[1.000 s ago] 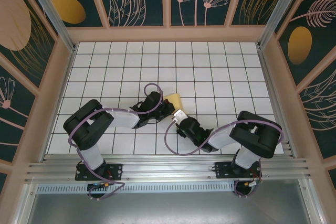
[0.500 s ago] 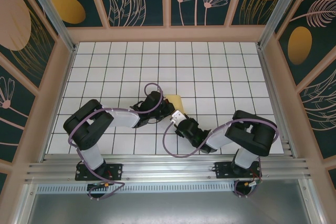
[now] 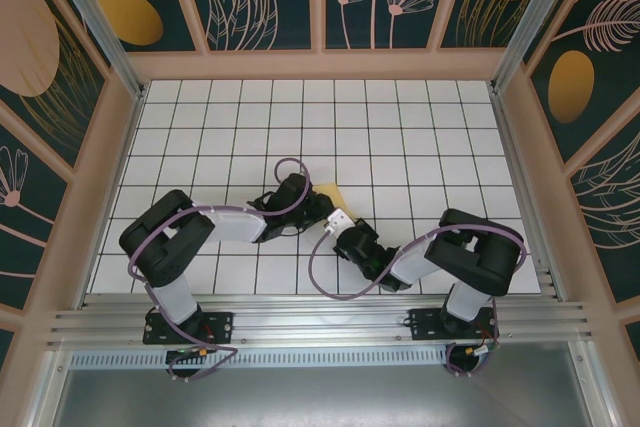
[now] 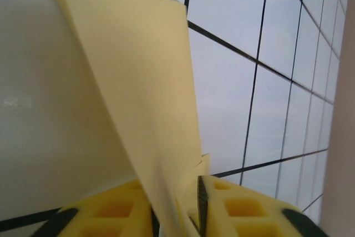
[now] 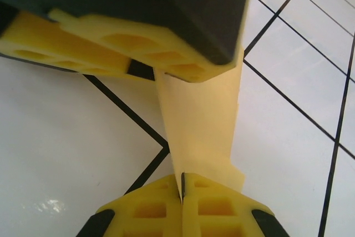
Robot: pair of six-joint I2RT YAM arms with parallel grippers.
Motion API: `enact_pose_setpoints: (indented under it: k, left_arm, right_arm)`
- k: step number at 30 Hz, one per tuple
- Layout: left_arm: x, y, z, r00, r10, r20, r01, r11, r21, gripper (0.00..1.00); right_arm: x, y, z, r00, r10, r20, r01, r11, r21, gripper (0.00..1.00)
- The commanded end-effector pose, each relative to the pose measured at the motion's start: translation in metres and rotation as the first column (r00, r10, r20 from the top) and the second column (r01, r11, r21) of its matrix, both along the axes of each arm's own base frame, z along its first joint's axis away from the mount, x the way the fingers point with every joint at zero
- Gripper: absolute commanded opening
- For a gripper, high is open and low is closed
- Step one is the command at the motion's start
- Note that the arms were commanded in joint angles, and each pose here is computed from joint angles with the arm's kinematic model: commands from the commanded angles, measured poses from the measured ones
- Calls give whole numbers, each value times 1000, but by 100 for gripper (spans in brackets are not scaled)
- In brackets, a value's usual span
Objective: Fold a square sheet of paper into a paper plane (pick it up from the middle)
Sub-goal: Fold the wing for the fifth time at the center of the table.
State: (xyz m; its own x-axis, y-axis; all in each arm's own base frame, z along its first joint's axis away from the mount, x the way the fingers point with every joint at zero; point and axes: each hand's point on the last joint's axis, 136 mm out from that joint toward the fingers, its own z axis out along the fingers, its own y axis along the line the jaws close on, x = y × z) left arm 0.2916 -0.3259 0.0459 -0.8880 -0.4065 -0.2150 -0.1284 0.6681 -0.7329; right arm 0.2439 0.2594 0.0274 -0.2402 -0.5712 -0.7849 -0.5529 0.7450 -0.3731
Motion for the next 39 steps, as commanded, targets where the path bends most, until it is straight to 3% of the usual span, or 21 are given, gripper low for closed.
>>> enact_pose_setpoints:
  k: [1,4,6,7,13,25,39]
  left_arm:
    - [9,16,22,998,46,52,-47,999,22,39]
    - [10,45,25,990,120,75,-126,989,73,49]
    - [9,61,32,982,159,103,-168,983,78,64]
    - [8,65,36,979,166,116,-176,981,82,65]
    - [5,86,52,963,209,172,-228,969,99,69]
    - [3,81,55,964,196,179,-208,976,56,68]
    - [1,62,47,979,140,151,-140,990,-11,66]
  right_arm:
    - [1,9,12,999,-13,-40,17,993,119,0]
    - [-2,16,16,995,18,-102,3,979,205,0]
    - [-1,20,21,991,25,-135,10,967,254,0]
    - [-1,22,22,989,28,-148,13,963,270,0]
    - [-4,40,21,951,119,-286,-9,933,360,0]
    - [-8,57,15,827,253,-502,78,833,548,0]
    - [-2,48,0,663,282,-693,338,714,613,0]
